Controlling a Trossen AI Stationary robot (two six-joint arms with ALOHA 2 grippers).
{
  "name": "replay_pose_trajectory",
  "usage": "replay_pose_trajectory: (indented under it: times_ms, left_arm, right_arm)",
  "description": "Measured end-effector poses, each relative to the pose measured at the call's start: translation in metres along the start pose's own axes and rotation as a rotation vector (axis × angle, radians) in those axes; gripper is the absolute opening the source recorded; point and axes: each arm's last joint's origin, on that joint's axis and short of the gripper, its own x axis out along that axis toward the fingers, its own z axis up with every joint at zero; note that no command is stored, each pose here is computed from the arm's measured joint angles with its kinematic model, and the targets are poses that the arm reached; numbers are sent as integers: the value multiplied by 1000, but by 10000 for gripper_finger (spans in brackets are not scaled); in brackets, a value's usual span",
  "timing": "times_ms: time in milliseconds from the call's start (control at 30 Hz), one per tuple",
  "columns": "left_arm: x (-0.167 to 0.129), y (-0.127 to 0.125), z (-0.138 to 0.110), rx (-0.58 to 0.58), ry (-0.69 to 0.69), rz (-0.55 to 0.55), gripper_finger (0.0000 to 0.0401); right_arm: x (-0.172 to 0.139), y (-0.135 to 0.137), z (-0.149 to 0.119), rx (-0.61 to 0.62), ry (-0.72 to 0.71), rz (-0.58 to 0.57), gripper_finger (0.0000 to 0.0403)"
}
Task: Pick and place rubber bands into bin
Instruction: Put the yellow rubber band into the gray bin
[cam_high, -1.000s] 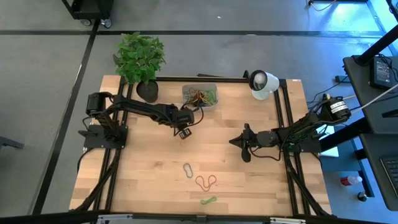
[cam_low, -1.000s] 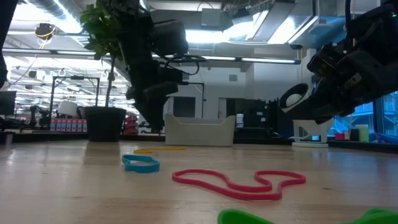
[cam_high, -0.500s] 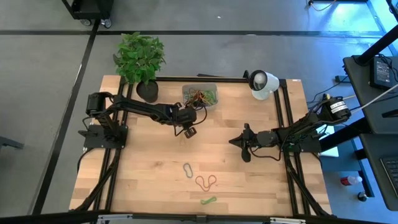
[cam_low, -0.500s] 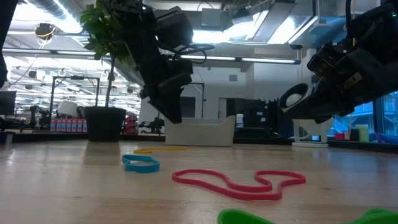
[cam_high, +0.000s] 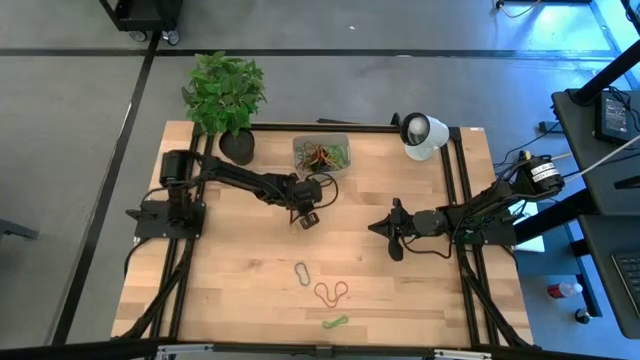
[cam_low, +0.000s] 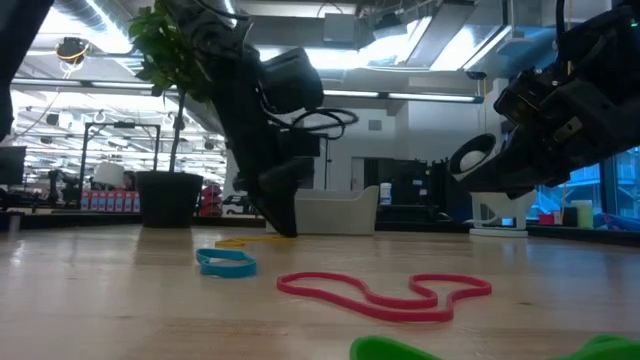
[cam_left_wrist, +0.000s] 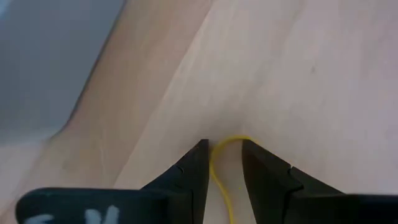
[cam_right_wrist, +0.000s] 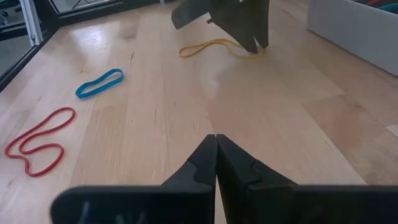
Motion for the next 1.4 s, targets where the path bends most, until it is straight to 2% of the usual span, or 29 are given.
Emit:
replay_pose_trajectory:
  times_ms: [200, 367, 600, 900, 1100, 1267, 1400]
  left_arm:
    - [9, -1, -3, 0, 25, 8, 79]
    - [7, -2, -4, 5, 31, 6, 12]
    - [-14, -9, 1, 58, 23, -16, 2]
    - [-64, -17, 30, 107, -159, 2, 2]
    - [-92, -14, 59, 179, -297, 81, 2]
    - [-118, 1, 96, 220, -411, 161, 1]
    - [-136, 24, 123, 216, -480, 216, 1]
  right_arm:
    - [0, 0, 0, -1, 0, 0, 11]
    - [0, 0, 0, 0, -1, 0, 11]
    - [0, 0, 0, -1, 0, 0, 11]
    - [0, 0, 0, -1, 2, -1, 11]
    - [0, 0, 0, 2, 3, -1, 11]
    - [0, 0, 0, 1, 3, -1, 11]
    - [0, 0, 0, 0, 3, -1, 11]
